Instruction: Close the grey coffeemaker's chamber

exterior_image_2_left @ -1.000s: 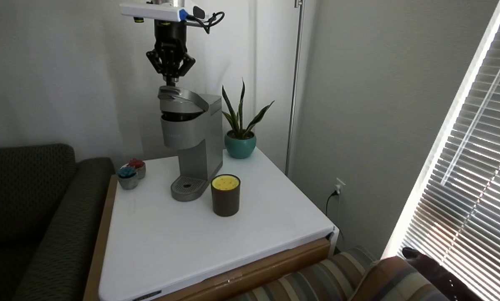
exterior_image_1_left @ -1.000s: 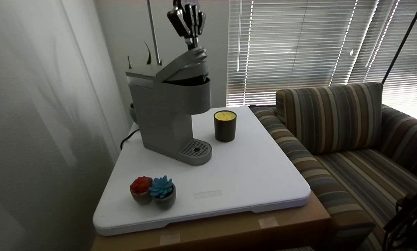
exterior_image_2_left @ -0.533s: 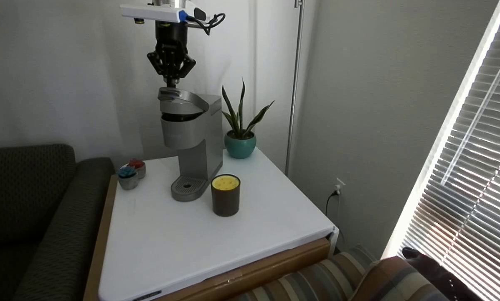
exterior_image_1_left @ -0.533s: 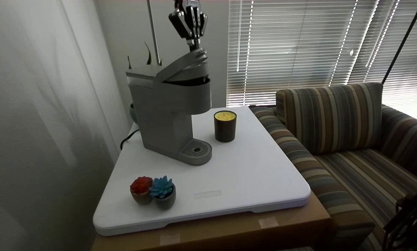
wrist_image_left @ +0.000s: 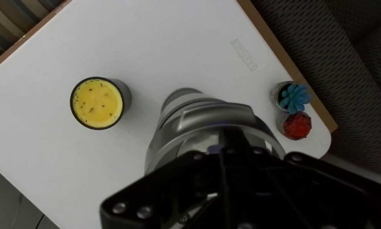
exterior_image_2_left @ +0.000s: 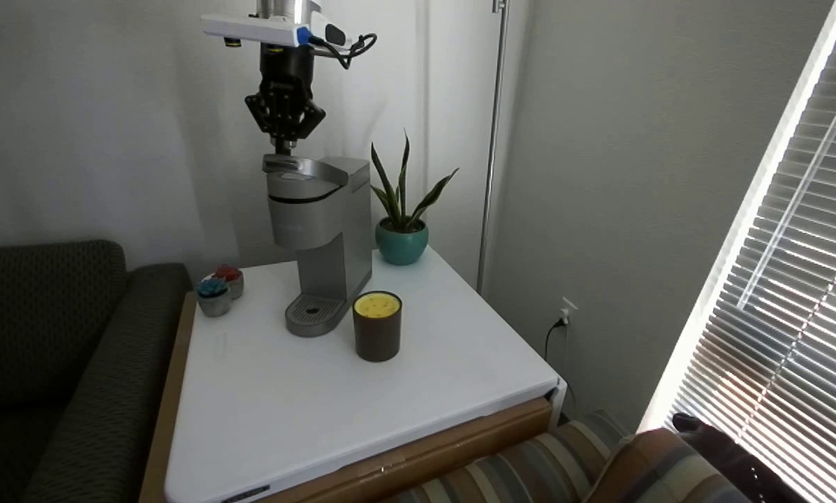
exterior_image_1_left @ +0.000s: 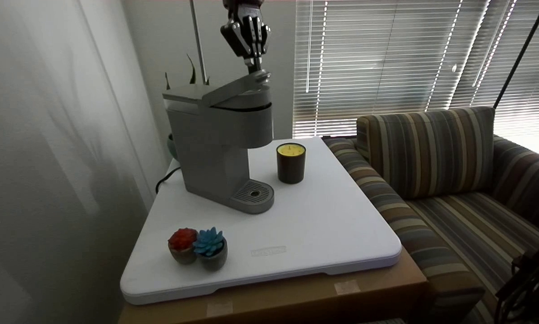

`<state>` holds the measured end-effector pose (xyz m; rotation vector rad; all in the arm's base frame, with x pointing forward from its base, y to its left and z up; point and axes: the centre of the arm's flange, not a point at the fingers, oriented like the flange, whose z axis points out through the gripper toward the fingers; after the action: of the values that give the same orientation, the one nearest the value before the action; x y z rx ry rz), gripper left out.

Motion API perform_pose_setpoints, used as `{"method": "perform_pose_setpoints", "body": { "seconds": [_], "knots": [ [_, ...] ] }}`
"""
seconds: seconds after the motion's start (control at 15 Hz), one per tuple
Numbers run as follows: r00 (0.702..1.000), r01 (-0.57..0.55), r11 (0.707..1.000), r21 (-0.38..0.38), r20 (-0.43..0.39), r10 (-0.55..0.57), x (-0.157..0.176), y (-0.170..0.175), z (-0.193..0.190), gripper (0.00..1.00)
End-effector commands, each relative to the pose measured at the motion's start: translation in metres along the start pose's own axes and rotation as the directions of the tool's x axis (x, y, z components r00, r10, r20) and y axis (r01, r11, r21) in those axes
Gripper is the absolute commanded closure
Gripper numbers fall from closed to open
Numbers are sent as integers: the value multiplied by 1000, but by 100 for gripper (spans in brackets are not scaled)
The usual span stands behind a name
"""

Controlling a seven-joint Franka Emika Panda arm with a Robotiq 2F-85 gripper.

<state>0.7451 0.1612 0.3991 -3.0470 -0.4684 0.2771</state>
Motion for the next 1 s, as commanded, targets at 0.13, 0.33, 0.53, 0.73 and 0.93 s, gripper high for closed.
{"method": "perform_pose_setpoints", "body": {
  "seconds": [0.13,0.33,0.53,0.73,0.93],
  "knots": [
    [995,10,997,81,95,-17,8,6,23,100],
    [995,6,996,87,98,-14,10,9,29,100],
    [998,18,998,68,59,-22,12,12,17,100],
    [999,7,999,53,45,-10,2,5,22,100],
    [999,9,999,53,43,-11,2,3,20,99]
  ]
}}
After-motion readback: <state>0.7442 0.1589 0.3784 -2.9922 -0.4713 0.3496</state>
